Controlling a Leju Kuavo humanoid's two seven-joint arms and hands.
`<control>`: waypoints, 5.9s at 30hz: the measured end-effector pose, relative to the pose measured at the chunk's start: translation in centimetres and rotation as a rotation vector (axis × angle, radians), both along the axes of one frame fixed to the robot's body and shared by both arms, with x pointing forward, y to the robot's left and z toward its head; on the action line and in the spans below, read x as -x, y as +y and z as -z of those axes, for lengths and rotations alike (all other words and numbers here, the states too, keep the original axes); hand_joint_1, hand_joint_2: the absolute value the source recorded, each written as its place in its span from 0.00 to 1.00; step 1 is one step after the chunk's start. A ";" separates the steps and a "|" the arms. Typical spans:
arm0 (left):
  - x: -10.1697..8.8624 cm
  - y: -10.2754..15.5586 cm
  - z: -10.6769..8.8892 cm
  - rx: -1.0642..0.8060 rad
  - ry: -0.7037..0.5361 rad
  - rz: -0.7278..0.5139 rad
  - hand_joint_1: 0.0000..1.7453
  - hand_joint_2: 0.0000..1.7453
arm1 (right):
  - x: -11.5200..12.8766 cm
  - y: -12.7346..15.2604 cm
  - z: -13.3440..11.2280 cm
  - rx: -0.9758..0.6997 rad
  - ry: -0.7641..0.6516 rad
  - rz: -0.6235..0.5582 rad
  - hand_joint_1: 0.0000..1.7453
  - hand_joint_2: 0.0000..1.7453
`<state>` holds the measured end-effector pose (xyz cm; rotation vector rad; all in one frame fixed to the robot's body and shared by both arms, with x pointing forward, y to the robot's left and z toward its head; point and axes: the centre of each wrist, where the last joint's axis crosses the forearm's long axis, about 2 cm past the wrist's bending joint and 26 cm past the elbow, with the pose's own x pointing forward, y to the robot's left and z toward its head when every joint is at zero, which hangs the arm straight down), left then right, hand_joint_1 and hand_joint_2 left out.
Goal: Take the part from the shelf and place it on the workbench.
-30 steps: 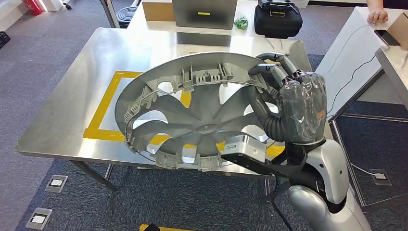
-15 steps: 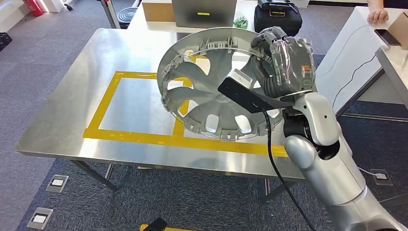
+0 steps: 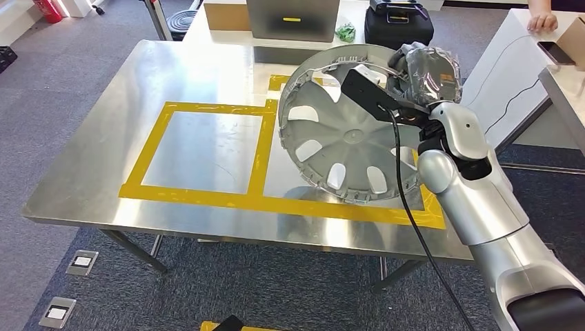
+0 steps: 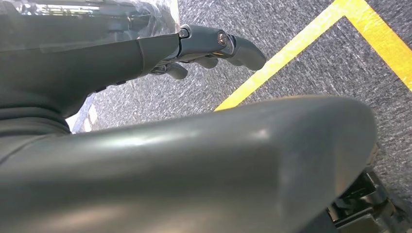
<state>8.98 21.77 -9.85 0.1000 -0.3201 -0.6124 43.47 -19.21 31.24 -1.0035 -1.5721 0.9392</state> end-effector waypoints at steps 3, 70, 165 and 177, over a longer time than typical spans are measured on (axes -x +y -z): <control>0.2 0.0 0.0 -0.002 0.002 -0.002 0.00 1.00 | -0.8 -0.7 0.2 0.007 0.026 0.037 1.00 1.00; 2.7 -2.9 0.0 -0.002 0.051 0.025 0.00 1.00 | -2.5 0.8 7.5 0.192 0.105 0.114 1.00 1.00; 2.8 1.7 0.6 -0.181 0.009 -0.076 0.00 0.00 | 15.4 -7.0 -1.3 -0.770 -0.278 -0.512 0.00 0.00; 2.8 1.9 0.6 -0.169 -0.009 -0.093 0.00 0.00 | 16.1 -7.4 -0.7 -0.804 -0.235 -0.554 0.00 0.00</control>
